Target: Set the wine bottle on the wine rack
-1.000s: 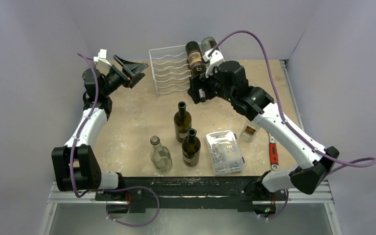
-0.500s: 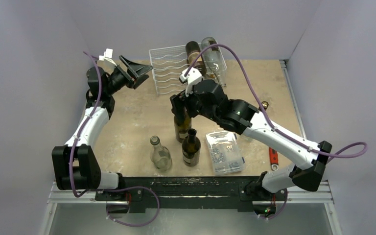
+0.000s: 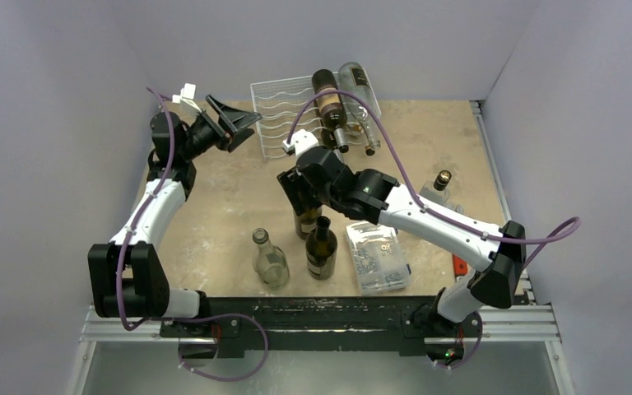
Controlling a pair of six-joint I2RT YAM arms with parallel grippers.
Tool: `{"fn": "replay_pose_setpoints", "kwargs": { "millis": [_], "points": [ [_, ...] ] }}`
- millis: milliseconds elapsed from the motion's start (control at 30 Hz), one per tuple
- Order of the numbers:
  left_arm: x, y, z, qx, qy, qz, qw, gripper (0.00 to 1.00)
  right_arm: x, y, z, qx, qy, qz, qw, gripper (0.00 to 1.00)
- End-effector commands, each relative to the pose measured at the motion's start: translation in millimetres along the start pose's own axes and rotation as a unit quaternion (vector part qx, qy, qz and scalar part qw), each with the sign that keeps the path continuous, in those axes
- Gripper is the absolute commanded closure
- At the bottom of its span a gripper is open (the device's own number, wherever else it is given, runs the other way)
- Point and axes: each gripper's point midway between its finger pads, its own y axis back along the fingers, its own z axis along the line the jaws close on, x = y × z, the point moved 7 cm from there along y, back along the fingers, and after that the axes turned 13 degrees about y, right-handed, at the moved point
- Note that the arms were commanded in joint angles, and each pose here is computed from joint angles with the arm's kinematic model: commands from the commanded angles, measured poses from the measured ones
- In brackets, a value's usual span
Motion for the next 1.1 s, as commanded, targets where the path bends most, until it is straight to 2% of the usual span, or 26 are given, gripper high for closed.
{"fn": "replay_pose_setpoints", "kwargs": {
  "millis": [0,200,333,467,600,667,700,900,1067],
  "points": [
    [-4,-2,-15,0.015,-0.032,-0.002,0.999,0.1,-16,4,-1,0.008,-0.022,-0.028,0.999,0.28],
    [-3,-2,-16,0.016,-0.033,0.0,0.999,0.1,-19,1,1,0.008,-0.022,-0.026,0.999,0.45],
    [-3,-1,-17,0.017,-0.033,0.0,0.999,0.1,-26,7,2,-0.007,-0.032,-0.045,0.998,0.57],
    [-3,-1,-17,0.016,-0.032,0.001,0.999,0.1,-33,13,0,-0.007,-0.048,-0.064,0.997,0.62],
    [-3,-1,-18,0.016,-0.033,0.0,0.999,0.1,-43,19,-4,0.001,-0.06,-0.085,0.995,0.8],
    [-3,-1,-18,0.017,-0.033,0.001,0.999,0.1,-48,20,-5,0.002,-0.063,-0.092,0.994,0.96],
    [-3,-1,-18,0.016,-0.034,0.001,0.999,0.1,-50,20,-6,0.005,-0.065,-0.095,0.993,1.0],
    [-3,0,-19,0.016,-0.036,-0.002,0.999,0.1,-60,25,-21,0.032,-0.095,-0.119,0.988,1.0],
    [-3,0,-17,0.009,-0.025,-0.001,1.0,0.13,-69,27,-44,0.026,-0.182,-0.165,0.969,1.0]
  ]
}}
